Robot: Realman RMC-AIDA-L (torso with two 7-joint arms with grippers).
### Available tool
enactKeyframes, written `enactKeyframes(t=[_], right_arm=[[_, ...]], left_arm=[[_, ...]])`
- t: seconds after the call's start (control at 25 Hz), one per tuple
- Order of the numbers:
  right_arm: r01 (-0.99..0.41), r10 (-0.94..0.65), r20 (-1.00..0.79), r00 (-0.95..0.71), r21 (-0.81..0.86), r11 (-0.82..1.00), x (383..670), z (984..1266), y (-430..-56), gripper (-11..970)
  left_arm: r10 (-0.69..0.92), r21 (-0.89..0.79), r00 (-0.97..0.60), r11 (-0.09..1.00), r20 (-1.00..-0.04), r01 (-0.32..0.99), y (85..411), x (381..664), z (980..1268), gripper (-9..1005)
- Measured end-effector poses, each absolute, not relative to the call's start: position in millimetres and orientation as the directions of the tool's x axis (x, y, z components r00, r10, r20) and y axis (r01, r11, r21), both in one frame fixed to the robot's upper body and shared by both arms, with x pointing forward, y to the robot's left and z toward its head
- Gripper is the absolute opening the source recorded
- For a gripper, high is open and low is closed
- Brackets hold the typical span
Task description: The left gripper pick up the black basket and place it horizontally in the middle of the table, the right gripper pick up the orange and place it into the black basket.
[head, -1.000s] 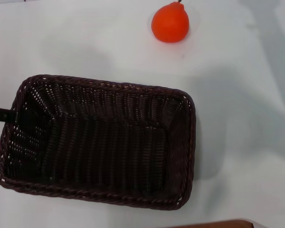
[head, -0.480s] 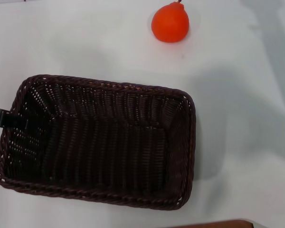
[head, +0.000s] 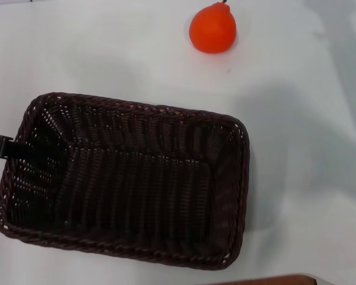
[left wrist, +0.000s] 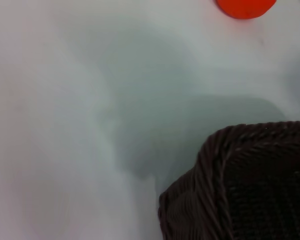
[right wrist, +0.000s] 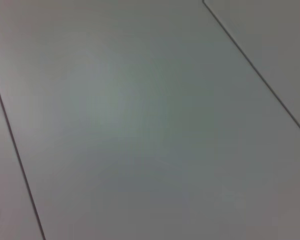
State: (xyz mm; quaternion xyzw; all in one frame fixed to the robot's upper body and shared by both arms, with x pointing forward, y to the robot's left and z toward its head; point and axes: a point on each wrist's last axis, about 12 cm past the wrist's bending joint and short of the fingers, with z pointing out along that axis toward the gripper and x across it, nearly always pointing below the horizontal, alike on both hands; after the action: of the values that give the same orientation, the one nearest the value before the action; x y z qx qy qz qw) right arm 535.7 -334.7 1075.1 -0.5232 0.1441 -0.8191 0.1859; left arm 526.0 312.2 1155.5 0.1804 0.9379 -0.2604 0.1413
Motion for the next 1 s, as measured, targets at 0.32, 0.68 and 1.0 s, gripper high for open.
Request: enactKeyframes(t=[0.32,0.68,1.0], right_arm=[[0.149,-0.455,0.803,-0.386,-0.432,-0.889,535,1075,-336,929],[0.134,-0.455,0.800,-0.391,-0.440,-0.888,535,1075,-338,929],[0.125,-0.455,0.804,-0.382,-0.443,-0.888,538,1075,-338,929]], left_arm=[[0.209,-0.468,-0.872,0.776,-0.443,0.423,318,527,1166,209],[-0.073,-0.623,-0.864,0.724,-0.498,0.298,351,524,1178,199],[-0.189,-0.671,-0.863,0.711,-0.468,0.208,351,525,1169,196]])
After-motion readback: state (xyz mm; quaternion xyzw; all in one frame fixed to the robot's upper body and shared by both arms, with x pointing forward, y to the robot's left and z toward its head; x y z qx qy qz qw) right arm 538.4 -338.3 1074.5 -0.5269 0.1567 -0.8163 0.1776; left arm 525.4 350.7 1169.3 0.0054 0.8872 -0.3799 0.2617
